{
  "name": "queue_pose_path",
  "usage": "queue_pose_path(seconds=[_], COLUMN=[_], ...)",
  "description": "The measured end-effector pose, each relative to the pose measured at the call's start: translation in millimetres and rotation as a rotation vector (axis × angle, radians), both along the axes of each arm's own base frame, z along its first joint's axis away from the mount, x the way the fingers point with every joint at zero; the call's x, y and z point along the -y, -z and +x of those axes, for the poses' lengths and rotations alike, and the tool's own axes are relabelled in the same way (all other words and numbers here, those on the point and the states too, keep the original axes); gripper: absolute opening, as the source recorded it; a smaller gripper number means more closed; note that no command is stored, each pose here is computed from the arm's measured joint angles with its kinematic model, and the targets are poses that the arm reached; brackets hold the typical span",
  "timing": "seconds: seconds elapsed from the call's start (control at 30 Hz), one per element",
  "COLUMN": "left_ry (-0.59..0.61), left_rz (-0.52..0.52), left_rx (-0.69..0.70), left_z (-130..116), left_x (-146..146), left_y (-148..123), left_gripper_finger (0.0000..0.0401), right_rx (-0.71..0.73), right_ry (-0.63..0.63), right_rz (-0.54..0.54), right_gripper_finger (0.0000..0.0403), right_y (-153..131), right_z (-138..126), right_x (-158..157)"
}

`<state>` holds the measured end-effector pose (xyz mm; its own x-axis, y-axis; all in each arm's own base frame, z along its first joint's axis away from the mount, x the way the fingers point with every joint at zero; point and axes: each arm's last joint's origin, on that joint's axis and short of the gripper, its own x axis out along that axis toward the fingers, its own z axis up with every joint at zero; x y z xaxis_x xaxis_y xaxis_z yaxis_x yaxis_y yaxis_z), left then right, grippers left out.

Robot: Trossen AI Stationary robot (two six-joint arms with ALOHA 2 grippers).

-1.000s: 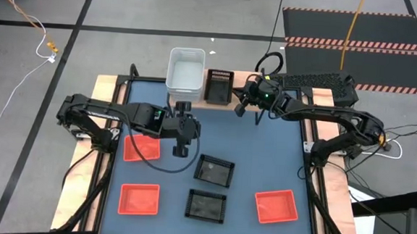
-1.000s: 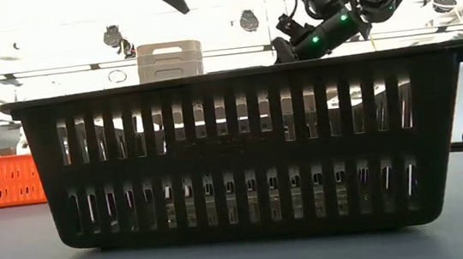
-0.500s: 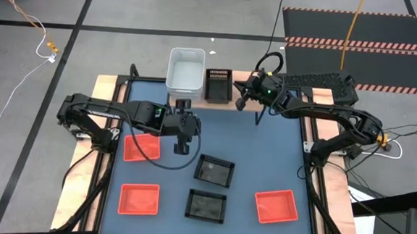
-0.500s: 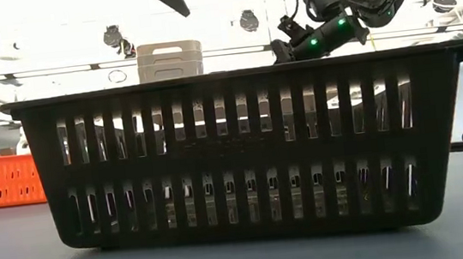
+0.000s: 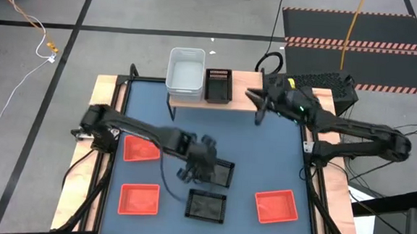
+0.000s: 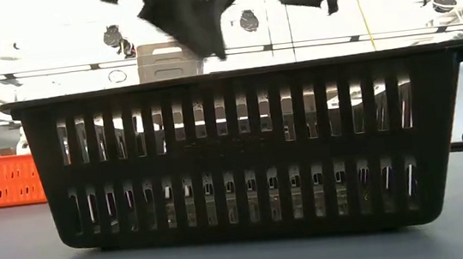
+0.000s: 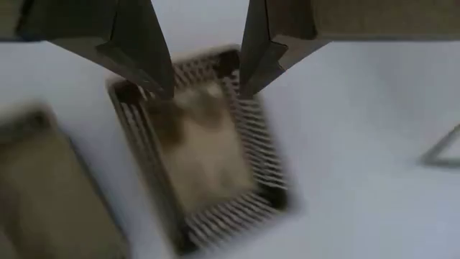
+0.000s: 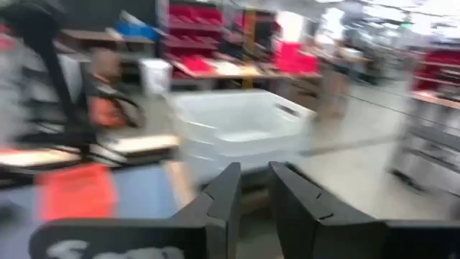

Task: Stack baskets on shelf by color
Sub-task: Stack the top black bin on top of the other black bin on the shelf

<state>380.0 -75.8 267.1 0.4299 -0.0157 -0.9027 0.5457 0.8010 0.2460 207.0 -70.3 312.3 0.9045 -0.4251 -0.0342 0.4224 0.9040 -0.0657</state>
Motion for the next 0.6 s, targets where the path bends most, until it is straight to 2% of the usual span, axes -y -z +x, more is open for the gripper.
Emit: queue_pose_path(seconds=[0.17,0.37,0.43,0.6], left_ry=[0.266,0.485,0.532,0.578], left_rz=[0.158,0.302,0.334,0.363], left_rx=[-0.211,-0.237,-0.240,-0.234], left_z=[-4,-3,-3,1], left_x=[21,32,32,21], left_y=[37,49,49,49], left_gripper_finger=[0.0161,0.0161,0.0161,0.0161], right_rx=[0.051,0.022,0.007,0.010], right_ry=[-0.135,-0.088,-0.084,-0.090], right_rz=[-0.008,-0.071,-0.078,-0.102], right_gripper_finger=[0.0086,0.0091,0.0091,0.0091], right_y=[13,38,46,47], right_z=[-7,-1,3,6], right_x=[-34,-43,-43,-44])
